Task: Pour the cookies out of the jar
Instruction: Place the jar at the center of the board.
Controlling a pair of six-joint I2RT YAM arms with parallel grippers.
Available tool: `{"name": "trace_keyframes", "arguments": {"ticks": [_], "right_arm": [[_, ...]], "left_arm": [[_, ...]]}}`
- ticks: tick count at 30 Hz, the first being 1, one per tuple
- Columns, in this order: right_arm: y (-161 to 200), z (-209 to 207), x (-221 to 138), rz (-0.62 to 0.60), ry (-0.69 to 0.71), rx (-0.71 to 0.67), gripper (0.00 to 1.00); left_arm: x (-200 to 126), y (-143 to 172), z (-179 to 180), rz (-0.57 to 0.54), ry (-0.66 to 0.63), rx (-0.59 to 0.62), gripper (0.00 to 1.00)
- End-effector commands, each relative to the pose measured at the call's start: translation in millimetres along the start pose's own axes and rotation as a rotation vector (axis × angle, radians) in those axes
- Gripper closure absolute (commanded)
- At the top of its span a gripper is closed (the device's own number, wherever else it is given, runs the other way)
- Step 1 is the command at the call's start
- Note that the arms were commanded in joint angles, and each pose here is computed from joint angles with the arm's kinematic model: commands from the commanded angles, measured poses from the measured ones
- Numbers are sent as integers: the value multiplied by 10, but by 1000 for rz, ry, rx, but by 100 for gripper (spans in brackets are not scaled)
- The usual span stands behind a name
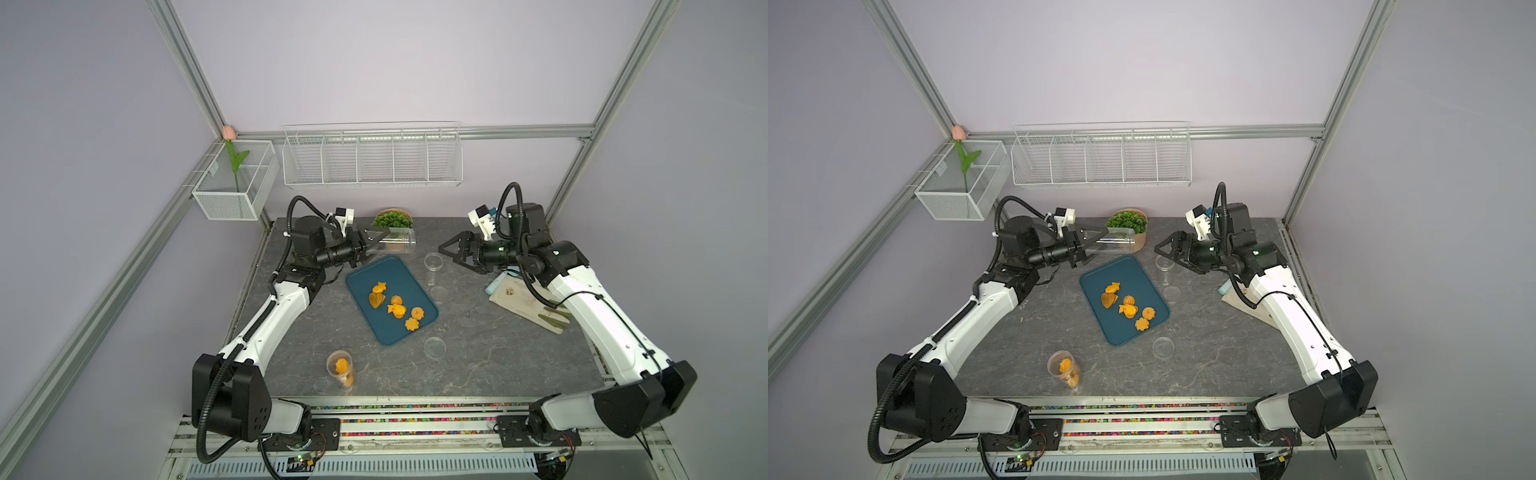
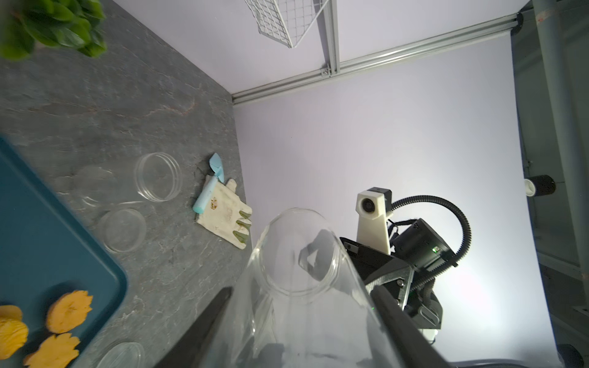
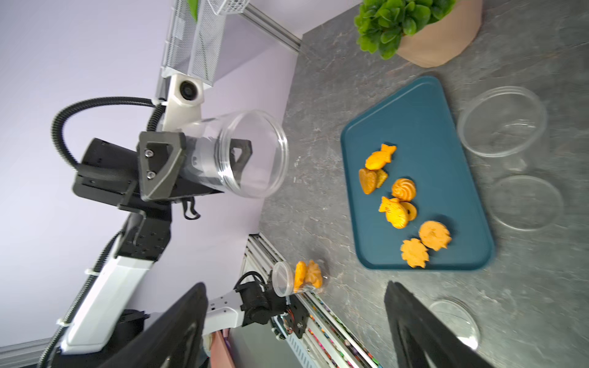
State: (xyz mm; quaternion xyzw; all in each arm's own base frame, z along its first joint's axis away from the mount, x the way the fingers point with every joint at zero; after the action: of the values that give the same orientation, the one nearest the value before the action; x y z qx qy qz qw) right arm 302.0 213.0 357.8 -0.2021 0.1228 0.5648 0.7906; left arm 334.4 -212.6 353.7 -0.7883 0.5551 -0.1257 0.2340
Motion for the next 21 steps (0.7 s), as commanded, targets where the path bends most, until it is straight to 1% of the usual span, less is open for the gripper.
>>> {"name": "trace_keyframes", "arguments": {"ticks": [1,7,13,21], "right_arm": [[-22,212,6,29,-136,15,11],[-71,327,36,46,-205,26,11],[-98,443,59,54,-276,25,11],[-49,535,196,97,-310,26,11]], "left_arm": [[-20,-73,-267,-34,97,24,38],[17,-76,-444,-20,177,24,37],[20,-16,-448,3,185,21,38],[26,8,-494,35,215,27,37]]}}
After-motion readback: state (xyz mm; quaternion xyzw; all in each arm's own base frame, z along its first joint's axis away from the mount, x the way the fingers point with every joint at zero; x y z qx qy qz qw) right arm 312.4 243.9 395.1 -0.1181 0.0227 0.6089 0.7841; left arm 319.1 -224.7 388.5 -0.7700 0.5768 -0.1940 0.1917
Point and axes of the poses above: each gripper's point midway between its finger pads, its own x axis out along the fingers, its own z axis along the line the jaws close on, y = z × x, the point moved 4 cm from there along -x, back along the fingers, and after that the axes turned 15 degrees about x, right-handed, at the moved point
